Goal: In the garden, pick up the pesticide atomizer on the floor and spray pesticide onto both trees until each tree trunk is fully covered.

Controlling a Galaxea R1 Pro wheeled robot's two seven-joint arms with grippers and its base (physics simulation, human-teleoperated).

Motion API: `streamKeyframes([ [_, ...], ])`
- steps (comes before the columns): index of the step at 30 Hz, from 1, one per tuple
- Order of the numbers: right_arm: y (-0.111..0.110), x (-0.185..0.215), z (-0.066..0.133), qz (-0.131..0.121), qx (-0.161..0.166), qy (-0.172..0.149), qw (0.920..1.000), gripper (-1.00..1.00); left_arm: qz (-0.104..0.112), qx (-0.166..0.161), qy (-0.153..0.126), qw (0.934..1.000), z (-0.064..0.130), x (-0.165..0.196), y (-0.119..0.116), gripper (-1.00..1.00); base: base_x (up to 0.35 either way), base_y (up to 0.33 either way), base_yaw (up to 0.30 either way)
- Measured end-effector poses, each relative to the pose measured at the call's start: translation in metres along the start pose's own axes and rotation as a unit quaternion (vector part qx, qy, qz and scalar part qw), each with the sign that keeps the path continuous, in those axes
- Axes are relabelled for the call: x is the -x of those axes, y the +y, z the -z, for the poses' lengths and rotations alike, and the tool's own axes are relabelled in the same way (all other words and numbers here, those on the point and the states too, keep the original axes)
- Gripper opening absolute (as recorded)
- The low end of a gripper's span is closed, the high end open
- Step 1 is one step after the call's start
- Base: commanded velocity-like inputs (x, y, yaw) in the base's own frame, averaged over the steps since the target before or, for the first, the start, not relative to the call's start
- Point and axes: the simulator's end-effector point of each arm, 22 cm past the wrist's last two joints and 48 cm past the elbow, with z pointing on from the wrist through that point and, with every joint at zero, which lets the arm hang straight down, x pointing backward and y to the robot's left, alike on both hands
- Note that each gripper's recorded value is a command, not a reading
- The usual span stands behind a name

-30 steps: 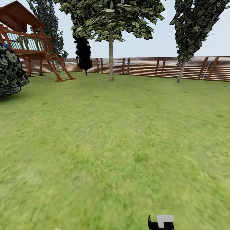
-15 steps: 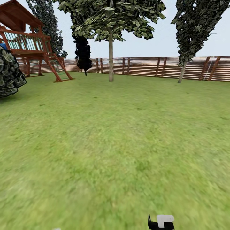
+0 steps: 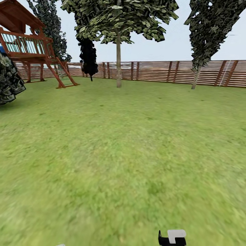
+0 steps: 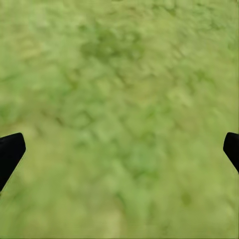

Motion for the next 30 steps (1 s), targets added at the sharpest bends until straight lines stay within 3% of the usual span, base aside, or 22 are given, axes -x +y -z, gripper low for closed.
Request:
streamKeyframes([
  [7,-0.0003,0.0005,-0.0002,0.0,-0.001,-0.001,1.0,1.0,0.0,0.0,0.0,1.0,-0.0001,0.0002,0.0,-1.0,0.337,0.0,0.12],
  [30,-0.0005,0.0006,-0.0002,0.0,-0.001,-0.001,1.0,1.0,0.0,0.0,0.0,1.0,0.0001,-0.0001,0.0001,-1.0,0.338,0.0,0.002],
])
